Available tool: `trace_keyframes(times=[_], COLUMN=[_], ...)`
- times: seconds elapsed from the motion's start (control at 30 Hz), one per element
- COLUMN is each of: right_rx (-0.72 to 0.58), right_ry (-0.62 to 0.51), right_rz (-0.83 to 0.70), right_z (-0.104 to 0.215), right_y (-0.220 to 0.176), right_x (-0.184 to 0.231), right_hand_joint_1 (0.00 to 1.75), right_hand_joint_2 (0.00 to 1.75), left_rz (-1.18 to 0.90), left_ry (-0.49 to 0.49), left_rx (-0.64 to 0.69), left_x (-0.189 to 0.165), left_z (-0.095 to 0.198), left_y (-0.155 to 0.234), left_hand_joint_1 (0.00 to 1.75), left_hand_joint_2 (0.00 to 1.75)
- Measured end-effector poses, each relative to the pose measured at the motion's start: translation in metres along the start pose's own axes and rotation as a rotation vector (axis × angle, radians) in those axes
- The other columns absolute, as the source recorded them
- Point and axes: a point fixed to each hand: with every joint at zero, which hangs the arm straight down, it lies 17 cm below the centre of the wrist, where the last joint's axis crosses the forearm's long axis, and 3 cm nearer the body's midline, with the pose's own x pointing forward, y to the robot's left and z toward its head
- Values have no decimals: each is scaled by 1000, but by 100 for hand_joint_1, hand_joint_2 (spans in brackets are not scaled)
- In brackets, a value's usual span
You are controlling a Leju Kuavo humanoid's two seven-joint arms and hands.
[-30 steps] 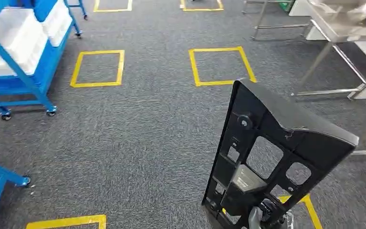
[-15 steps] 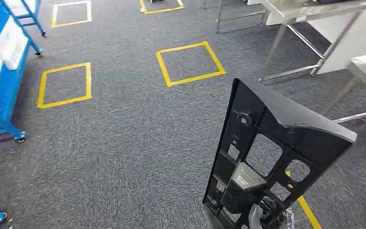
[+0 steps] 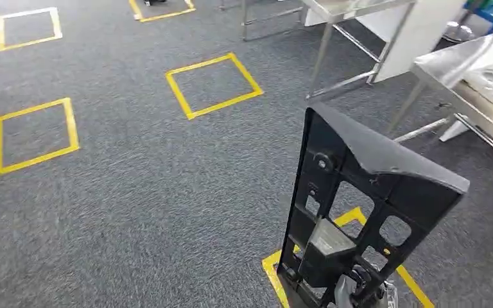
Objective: Take the parts from the cabinet and place them on the table.
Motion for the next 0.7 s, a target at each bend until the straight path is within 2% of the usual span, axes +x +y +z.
trace_keyframes(times=[0.37, 0.7], right_rx=[3, 3], right_ry=[-10, -10], right_rz=[15, 24], right_z=[0, 0], right_y=[0, 0], right_x=[4, 4], right_hand_joint_1=[175, 175], right_hand_joint_2=[175, 175], left_rz=[3, -5], left_ry=[-20, -5], left_rx=[-13, -14], left_x=[10, 1], left_z=[-3, 1], left_y=[-7, -5], left_hand_joint_1=[0, 0], left_hand_joint_2=[0, 0])
